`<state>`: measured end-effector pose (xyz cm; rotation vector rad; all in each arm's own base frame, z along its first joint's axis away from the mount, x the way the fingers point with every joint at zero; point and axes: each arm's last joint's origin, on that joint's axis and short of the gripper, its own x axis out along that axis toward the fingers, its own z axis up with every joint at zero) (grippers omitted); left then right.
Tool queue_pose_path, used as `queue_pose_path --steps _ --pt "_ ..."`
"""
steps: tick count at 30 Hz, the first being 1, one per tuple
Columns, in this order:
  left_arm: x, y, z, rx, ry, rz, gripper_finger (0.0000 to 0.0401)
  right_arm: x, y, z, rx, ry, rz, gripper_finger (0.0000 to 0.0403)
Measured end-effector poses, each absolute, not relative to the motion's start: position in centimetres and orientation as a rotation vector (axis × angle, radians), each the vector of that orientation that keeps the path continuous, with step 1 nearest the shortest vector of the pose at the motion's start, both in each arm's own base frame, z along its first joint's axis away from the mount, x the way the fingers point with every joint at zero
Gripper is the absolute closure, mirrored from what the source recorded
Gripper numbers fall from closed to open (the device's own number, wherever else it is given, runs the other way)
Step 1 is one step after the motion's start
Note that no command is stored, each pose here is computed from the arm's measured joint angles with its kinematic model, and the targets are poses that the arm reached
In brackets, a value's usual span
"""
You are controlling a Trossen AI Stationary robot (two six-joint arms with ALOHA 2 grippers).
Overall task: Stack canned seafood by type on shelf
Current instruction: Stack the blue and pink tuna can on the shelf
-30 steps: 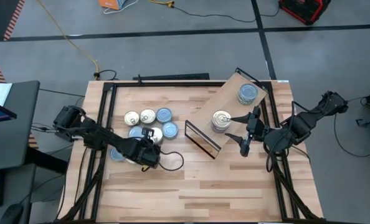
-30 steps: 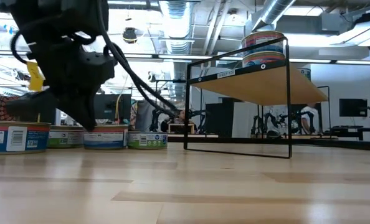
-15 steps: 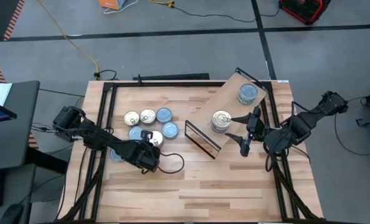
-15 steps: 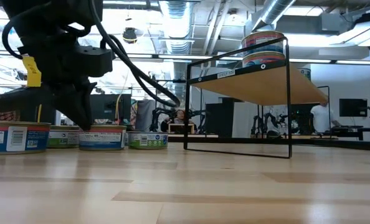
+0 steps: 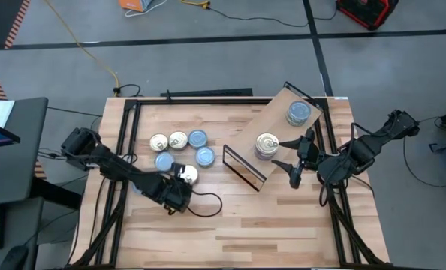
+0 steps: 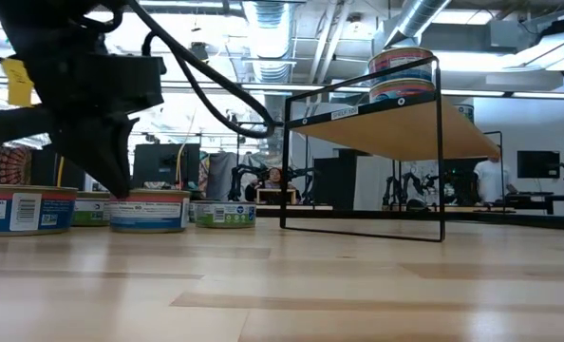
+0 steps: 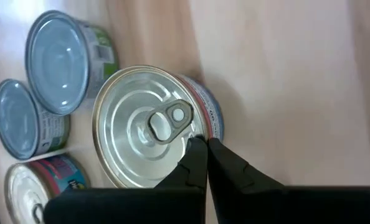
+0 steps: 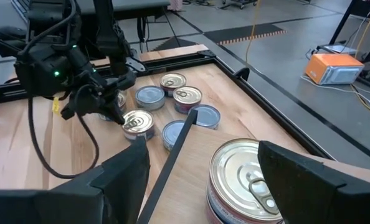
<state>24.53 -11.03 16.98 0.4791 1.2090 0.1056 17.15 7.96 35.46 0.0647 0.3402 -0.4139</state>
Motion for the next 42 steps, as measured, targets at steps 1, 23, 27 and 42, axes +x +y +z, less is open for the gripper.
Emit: queue_pose_path --steps 1,23,27,42 --pt "24.4 -11.1 17.1 0.480 1.207 0.103 0.0400 17.1 8.0 35.5 0.065 0.340 -0.414 0.0078" --pt "23.7 -12.1 17.4 0.698 1.195 -0.038 0.0258 17.1 8.0 35.5 0.101 0.334 -0.419 0.0078" --pt "23.7 -11.7 16.8 0.777 1.192 -0.071 0.0250 17.1 8.0 35.5 0.109 0.332 -0.420 0.0078" --pt "23.5 -10.7 15.7 0.826 1.130 0.089 0.0390 17.2 8.0 35.5 0.135 0.326 -0.424 0.0078"
